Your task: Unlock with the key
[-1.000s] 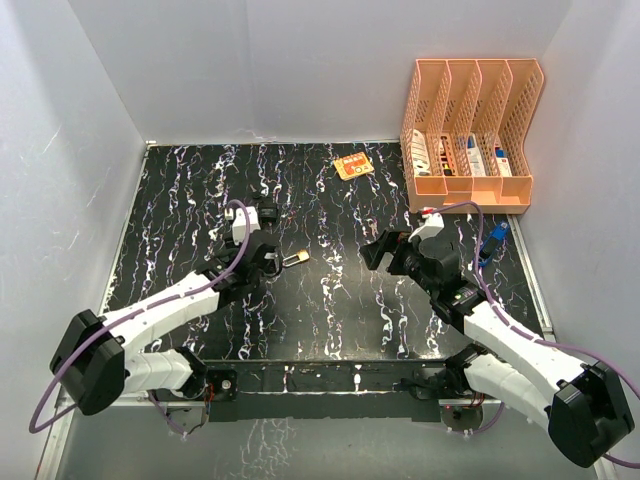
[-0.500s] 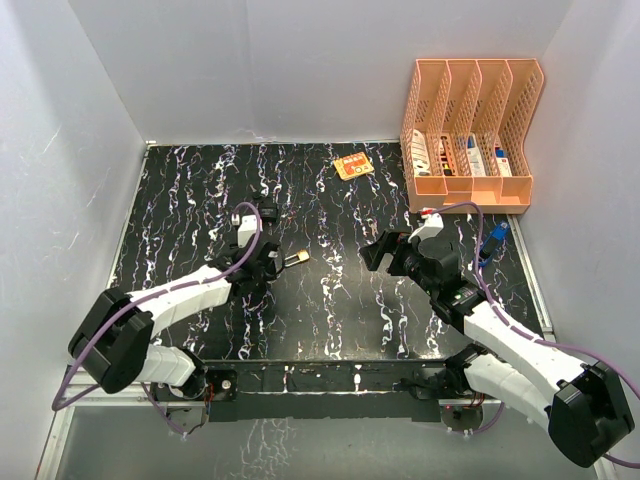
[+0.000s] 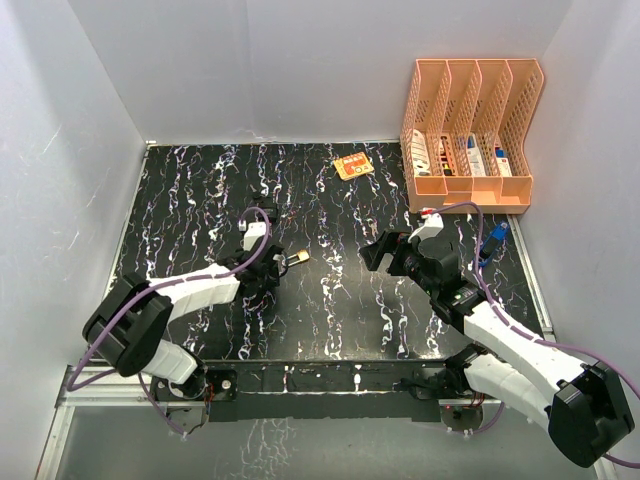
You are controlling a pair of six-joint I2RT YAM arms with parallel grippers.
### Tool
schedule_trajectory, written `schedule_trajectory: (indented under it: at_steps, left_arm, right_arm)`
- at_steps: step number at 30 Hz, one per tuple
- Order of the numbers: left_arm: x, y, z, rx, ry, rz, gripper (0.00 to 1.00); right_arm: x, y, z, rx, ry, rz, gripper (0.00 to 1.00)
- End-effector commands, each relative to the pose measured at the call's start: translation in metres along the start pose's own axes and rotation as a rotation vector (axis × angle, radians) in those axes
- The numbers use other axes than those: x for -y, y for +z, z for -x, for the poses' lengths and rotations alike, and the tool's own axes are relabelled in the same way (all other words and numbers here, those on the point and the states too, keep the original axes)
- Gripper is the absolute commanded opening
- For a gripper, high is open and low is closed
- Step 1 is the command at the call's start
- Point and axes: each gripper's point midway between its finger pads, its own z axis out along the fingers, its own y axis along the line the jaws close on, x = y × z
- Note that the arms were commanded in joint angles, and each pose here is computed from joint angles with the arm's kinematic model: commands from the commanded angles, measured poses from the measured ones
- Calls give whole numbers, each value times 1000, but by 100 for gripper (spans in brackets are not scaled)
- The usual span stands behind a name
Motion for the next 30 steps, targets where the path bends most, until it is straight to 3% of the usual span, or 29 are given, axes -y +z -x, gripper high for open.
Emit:
schedule_trajectory:
  at_steps: [1, 3, 8, 12, 17, 23, 30]
  left_arm:
    - [3, 2, 5, 14, -11, -7, 0]
    - [2, 3, 4, 9, -8, -4, 1]
    - [2, 1, 4, 1, 2, -3, 51]
    - [3, -3, 9, 7, -1, -3, 76]
    - [-2, -13, 22, 33, -1, 15, 97]
    - [5, -53, 63, 179, -69, -97, 98]
    - [23, -85, 63, 272, -189, -344, 97]
  right_arm:
    - [-9, -1, 18, 56, -3, 30, 98]
    - [-9, -1, 17, 55, -3, 29, 98]
    - [-10, 0, 18, 56, -3, 34, 98]
    - [-9, 0, 17, 51, -3, 32, 98]
    - [-2, 4, 19, 48, 10, -24, 98]
    - [19, 36, 15, -74, -25, -205, 91]
    - [43, 101, 20, -203, -137, -361, 75]
